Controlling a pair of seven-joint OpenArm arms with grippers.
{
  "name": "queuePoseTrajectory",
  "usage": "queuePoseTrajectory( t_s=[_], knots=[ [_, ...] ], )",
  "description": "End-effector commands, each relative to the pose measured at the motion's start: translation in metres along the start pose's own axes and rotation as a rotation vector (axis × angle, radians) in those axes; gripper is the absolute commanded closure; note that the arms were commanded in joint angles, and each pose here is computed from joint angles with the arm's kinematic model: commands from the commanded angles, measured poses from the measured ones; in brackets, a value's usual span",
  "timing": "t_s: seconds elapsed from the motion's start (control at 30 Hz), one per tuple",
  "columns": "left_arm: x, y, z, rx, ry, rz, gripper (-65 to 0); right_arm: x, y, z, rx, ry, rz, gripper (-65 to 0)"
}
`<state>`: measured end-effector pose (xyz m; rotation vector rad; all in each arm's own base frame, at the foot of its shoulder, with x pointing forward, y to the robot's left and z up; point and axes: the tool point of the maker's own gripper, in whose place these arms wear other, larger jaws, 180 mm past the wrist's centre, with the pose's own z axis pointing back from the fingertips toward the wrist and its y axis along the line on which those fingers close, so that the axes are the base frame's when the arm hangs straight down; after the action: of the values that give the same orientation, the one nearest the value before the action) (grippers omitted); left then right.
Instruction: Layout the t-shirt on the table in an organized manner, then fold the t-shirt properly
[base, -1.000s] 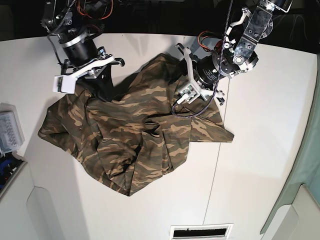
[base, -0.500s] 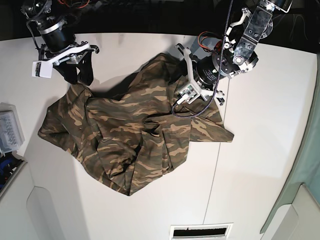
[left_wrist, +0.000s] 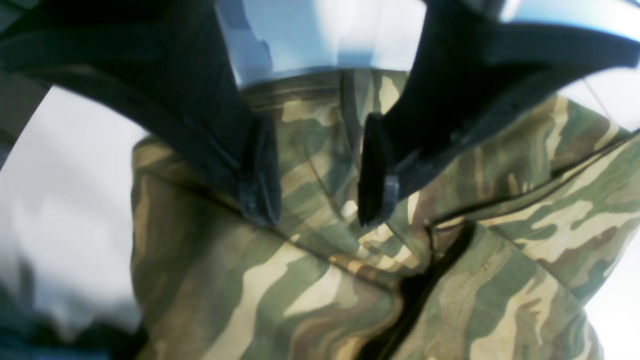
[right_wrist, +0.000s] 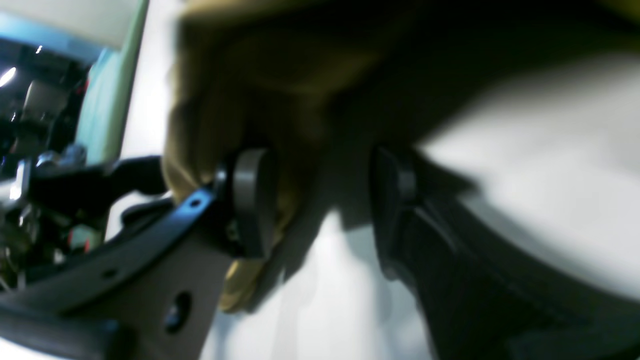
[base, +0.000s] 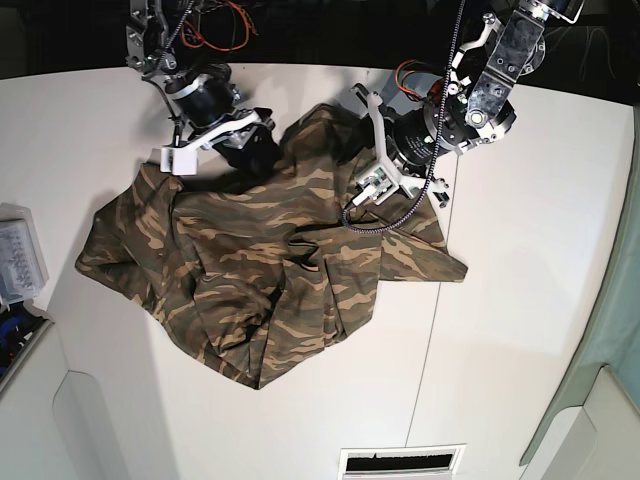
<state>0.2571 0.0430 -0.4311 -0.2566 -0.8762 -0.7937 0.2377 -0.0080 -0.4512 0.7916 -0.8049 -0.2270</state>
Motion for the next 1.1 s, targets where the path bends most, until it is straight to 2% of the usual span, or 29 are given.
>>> queuePoseTrajectory(
  t_s=[0.0, 0.1, 0.17, 0.23, 0.33, 0.5, 0.7, 0.87, 0.97, 1.03, 1.07],
  knots=[
    [0.012, 0.004, 0.001, 0.007, -0.041, -0.002, -29.0, 0.01, 0.013, -0.006, 0.033, -0.05, 0.02, -29.8],
    [0.012, 0.004, 0.001, 0.008, -0.041, -0.002, -29.0, 0.01, 0.031, -0.017, 0.063, -0.047, 0.084, -29.6],
    [0.012, 0.004, 0.001, 0.008, -0.04, -0.002, -29.0, 0.007, 0.041, -0.025, 0.079, -0.019, 0.137, -26.4],
    [0.012, 0.004, 0.001, 0.008, -0.04, -0.002, -29.0, 0.007, 0.049, -0.031, 0.095, -0.006, 0.182, -17.8],
    [0.012, 0.009, 0.002, 0.028, -0.039, 0.004, -29.0, 0.013, 0.056, -0.034, 0.118, -0.013, 0.207, 0.0],
    [0.007, 0.043, 0.011, 0.129, -0.022, 0.039, -29.0, 0.033, 0.062, -0.014, 0.117, -0.073, 0.248, 0.0],
    [0.011, 0.057, 0.02, 0.134, -0.036, 0.047, -29.0, 0.076, 0.053, 0.061, 0.021, -0.169, 0.296, 0.0],
    [0.025, 0.056, 0.022, 0.129, -0.093, 0.064, -29.0, 0.099, 0.009, 0.126, -0.151, -0.207, 0.349, 0.0],
    [0.028, 0.055, 0.021, 0.127, -0.102, 0.069, -29.0, 0.101, -0.021, 0.153, -0.233, -0.205, 0.33, 0.0],
    [0.029, 0.055, 0.021, 0.122, -0.109, 0.081, -29.0, 0.101, -0.03, 0.159, -0.24, -0.216, 0.286, 0.0],
    [0.03, 0.054, 0.02, 0.121, -0.111, 0.084, -29.0, 0.099, -0.032, 0.158, -0.233, -0.219, 0.261, -9.3]
  ],
)
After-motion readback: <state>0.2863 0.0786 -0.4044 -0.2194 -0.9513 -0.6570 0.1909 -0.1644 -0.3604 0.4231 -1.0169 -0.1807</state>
